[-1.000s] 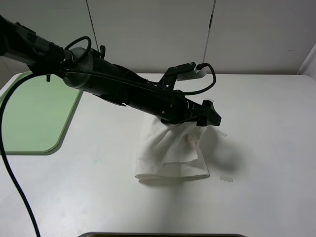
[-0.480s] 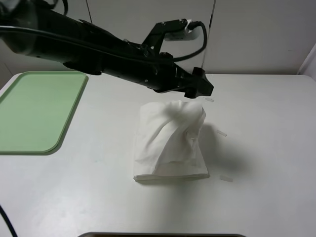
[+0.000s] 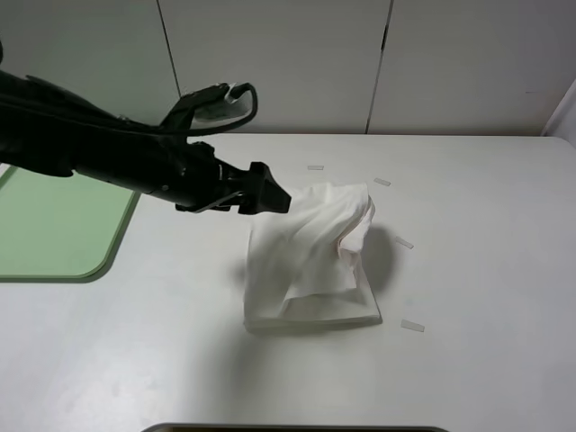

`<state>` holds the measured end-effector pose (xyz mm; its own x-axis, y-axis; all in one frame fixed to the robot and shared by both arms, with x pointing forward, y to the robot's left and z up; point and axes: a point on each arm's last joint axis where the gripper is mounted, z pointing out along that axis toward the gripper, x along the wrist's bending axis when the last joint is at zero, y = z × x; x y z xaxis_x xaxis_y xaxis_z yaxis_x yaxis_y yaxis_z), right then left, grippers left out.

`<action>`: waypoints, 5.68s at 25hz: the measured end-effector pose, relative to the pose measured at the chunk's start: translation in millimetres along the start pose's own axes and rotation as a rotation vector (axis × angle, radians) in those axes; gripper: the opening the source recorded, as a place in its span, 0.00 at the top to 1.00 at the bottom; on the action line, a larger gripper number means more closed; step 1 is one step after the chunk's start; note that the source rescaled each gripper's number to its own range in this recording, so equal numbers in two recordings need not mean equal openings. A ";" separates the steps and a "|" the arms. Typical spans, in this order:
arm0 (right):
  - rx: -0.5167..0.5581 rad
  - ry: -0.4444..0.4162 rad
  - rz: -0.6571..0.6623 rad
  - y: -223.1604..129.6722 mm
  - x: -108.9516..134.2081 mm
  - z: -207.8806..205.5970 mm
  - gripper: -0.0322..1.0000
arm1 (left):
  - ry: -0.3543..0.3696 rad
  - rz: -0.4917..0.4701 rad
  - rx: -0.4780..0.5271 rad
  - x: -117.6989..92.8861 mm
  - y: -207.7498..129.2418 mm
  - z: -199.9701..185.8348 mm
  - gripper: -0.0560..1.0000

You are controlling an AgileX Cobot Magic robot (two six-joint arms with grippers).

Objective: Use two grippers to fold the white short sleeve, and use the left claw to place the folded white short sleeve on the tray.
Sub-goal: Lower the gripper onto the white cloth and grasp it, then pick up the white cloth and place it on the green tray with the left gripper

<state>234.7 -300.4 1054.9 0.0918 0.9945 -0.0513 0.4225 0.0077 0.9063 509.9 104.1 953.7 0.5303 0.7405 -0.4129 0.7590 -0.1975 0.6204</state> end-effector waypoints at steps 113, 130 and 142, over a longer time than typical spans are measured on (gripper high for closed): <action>0.000 0.003 0.002 0.0 0.3 0.0 0.00 | 0.538 -0.357 0.099 246.0 -56.0 -168.2 0.80; 0.000 0.003 0.002 0.0 0.3 0.0 0.00 | 0.554 -0.377 0.099 252.5 -61.8 -178.6 0.81; 0.000 0.003 0.002 0.0 0.3 0.0 0.00 | 0.590 -0.404 0.081 259.6 -67.3 -188.4 0.59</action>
<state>234.8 -300.1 1054.9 0.0897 0.9948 -0.0480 0.4222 0.0057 0.9065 525.3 430.7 930.3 -0.0733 0.9850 -0.1563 0.8905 0.1352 0.4343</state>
